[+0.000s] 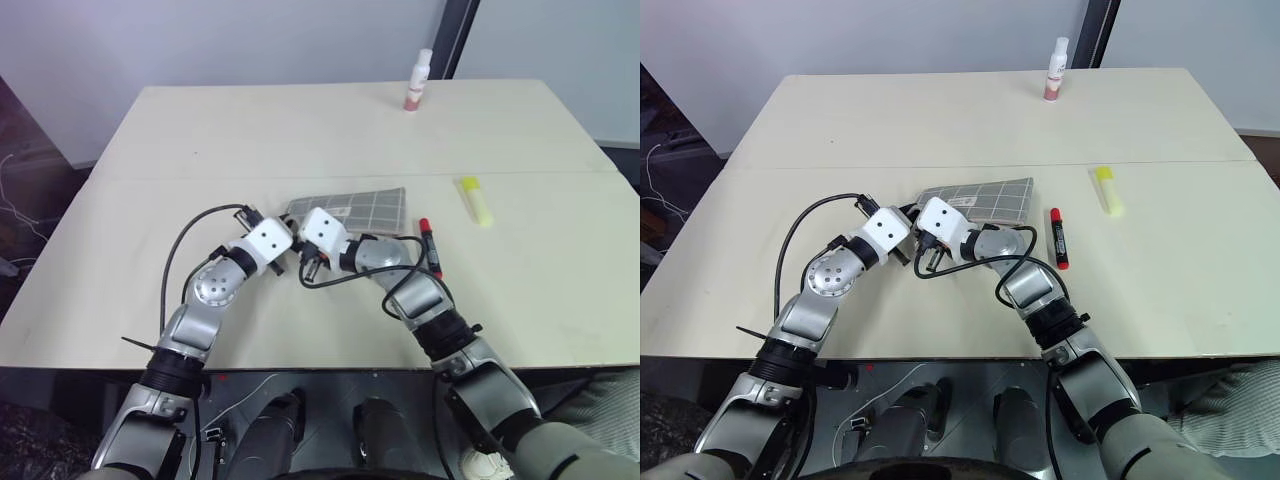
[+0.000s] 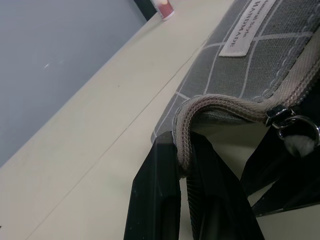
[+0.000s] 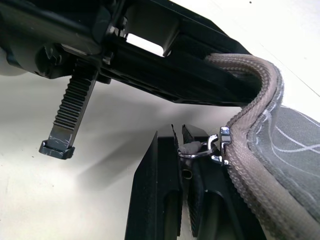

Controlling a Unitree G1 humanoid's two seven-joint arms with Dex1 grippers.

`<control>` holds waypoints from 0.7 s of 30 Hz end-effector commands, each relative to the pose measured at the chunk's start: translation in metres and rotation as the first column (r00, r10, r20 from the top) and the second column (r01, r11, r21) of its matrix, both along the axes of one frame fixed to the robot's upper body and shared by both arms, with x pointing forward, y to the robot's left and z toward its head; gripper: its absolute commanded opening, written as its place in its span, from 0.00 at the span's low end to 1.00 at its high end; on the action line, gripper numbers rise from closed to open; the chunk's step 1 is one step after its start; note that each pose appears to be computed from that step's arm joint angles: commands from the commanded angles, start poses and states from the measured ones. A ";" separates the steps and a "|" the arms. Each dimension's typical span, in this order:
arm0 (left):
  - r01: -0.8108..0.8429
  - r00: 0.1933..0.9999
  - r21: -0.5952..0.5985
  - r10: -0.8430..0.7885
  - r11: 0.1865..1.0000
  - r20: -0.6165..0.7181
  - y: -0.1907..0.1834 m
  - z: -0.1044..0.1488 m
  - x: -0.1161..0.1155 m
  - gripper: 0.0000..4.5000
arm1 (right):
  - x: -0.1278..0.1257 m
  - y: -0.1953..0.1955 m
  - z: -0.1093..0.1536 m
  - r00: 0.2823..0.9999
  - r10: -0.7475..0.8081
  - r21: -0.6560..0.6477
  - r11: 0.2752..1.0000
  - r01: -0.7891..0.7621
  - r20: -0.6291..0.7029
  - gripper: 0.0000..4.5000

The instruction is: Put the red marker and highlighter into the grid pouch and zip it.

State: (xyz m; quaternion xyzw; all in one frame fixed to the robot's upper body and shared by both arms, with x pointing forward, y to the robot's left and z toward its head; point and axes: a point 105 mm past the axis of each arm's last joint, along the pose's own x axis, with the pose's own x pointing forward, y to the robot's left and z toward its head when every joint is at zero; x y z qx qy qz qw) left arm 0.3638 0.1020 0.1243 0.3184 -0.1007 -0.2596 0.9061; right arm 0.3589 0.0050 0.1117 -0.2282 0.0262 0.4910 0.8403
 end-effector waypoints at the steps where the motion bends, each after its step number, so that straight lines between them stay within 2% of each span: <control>1: 0.010 0.998 -0.002 -0.010 1.000 0.067 0.002 0.013 -0.007 0.00 | -0.002 -0.004 0.021 1.000 0.005 0.087 0.996 -0.008 0.031 0.17; 3: -0.007 0.998 -0.005 0.008 1.000 0.068 0.008 0.012 -0.007 0.00 | -0.003 -0.011 0.025 1.000 0.001 0.128 0.992 -0.002 0.006 0.34; 8: -0.049 0.997 -0.045 0.052 0.998 0.064 0.021 0.014 -0.007 0.00 | -0.011 -0.031 0.030 1.000 -0.020 0.163 0.986 0.020 0.000 0.92; 9: -0.054 0.997 -0.053 0.057 0.997 0.058 0.022 0.013 -0.007 0.00 | -0.017 -0.036 0.031 1.000 0.000 0.191 0.982 0.003 -0.020 0.99; 12: -0.060 0.997 -0.079 0.064 0.995 0.052 0.023 0.015 -0.007 0.00 | -0.036 -0.059 0.031 0.997 0.032 0.256 0.967 -0.013 -0.072 0.99; 15: -0.058 0.997 -0.110 0.063 0.992 0.044 0.023 0.017 -0.007 0.00 | -0.047 -0.082 0.040 0.996 -0.006 0.361 0.932 0.039 -0.092 0.99; 21: -0.041 0.998 -0.105 0.045 0.994 0.034 0.022 0.014 -0.008 0.00 | -0.056 -0.123 0.051 0.972 -0.217 0.480 0.845 0.235 -0.094 0.99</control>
